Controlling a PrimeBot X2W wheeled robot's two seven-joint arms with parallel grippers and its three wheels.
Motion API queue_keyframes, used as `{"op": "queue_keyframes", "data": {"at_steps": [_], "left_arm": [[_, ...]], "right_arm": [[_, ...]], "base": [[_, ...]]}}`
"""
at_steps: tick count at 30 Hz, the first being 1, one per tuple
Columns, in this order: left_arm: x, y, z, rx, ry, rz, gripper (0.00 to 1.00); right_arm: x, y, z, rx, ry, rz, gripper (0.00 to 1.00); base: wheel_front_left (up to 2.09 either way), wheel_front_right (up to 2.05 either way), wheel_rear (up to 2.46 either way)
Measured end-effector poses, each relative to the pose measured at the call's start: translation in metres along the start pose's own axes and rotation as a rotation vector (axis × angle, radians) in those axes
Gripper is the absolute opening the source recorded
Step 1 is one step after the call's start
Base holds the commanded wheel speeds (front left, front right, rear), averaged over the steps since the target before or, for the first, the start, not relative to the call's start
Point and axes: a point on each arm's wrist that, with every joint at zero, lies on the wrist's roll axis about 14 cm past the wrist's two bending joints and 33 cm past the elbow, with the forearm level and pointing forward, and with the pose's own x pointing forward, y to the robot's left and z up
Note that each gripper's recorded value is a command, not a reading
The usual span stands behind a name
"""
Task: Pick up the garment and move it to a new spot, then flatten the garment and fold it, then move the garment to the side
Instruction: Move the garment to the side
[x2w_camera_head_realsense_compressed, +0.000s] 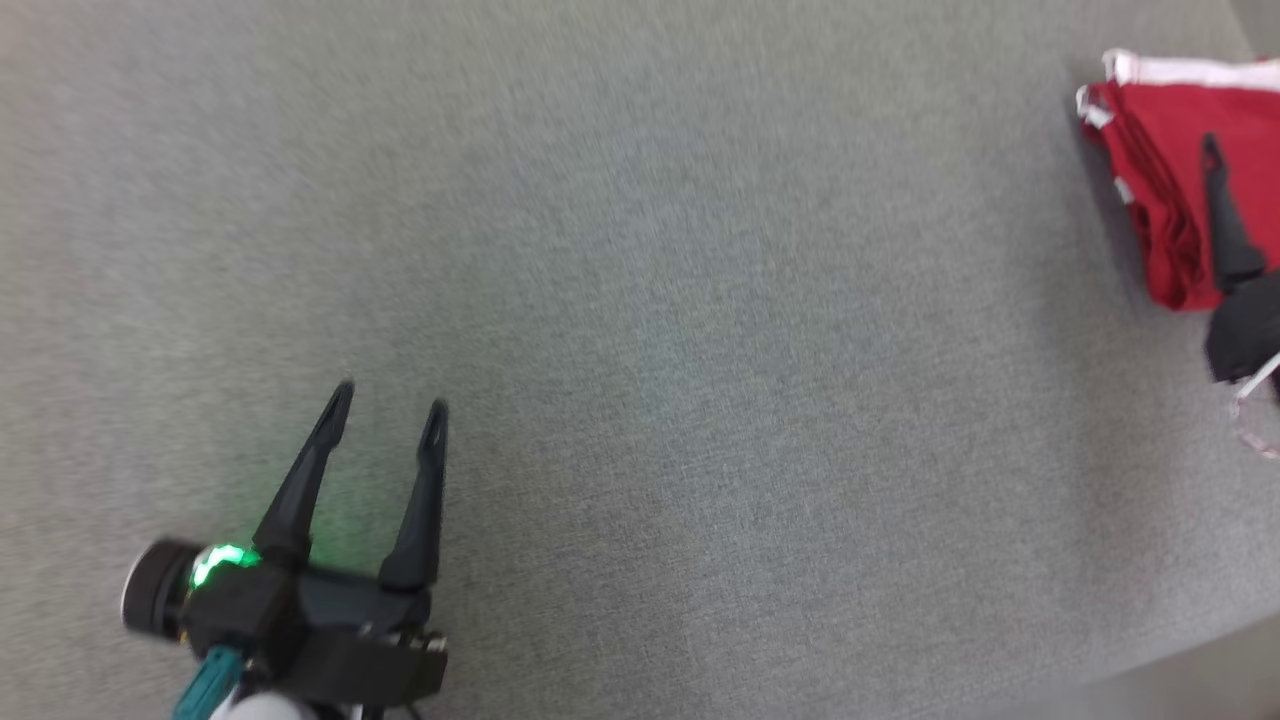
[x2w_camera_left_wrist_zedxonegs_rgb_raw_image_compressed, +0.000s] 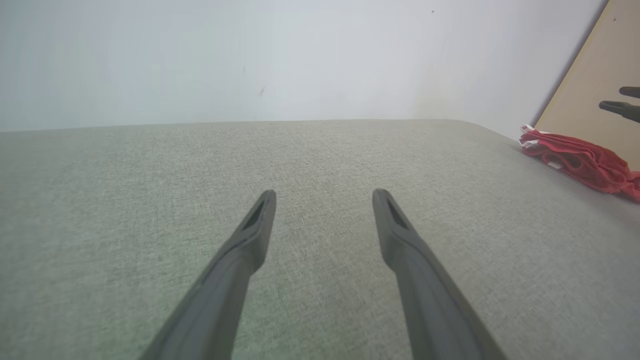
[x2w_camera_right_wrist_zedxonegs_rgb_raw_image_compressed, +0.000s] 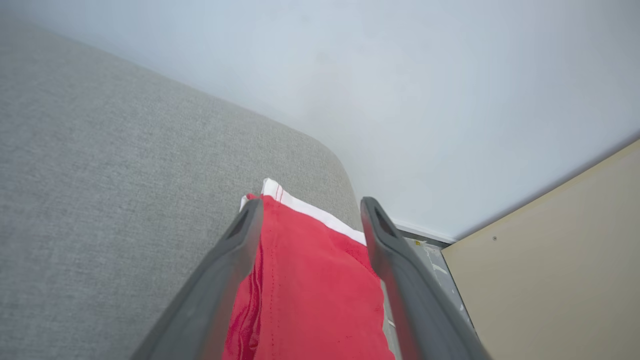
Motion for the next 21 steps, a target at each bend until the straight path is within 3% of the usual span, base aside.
{"op": "queue_keyframes", "data": {"at_steps": [8, 21], "left_arm": [[-0.055, 0.029, 0.023, 0.033, 0.007, 0.19, 1.0], [-0.135, 0.049, 0.062, 0.085, -0.052, 0.396, 1.0]], "right_arm": [[-0.04, 0.03, 0.06, 0.193, -0.271, 0.056, 1.0], [-0.113, 0.062, 0.087, 0.389, -0.432, 0.135, 1.0]], "base": [[0.0, 0.0, 0.0], [0.0, 0.0, 0.0]]}}
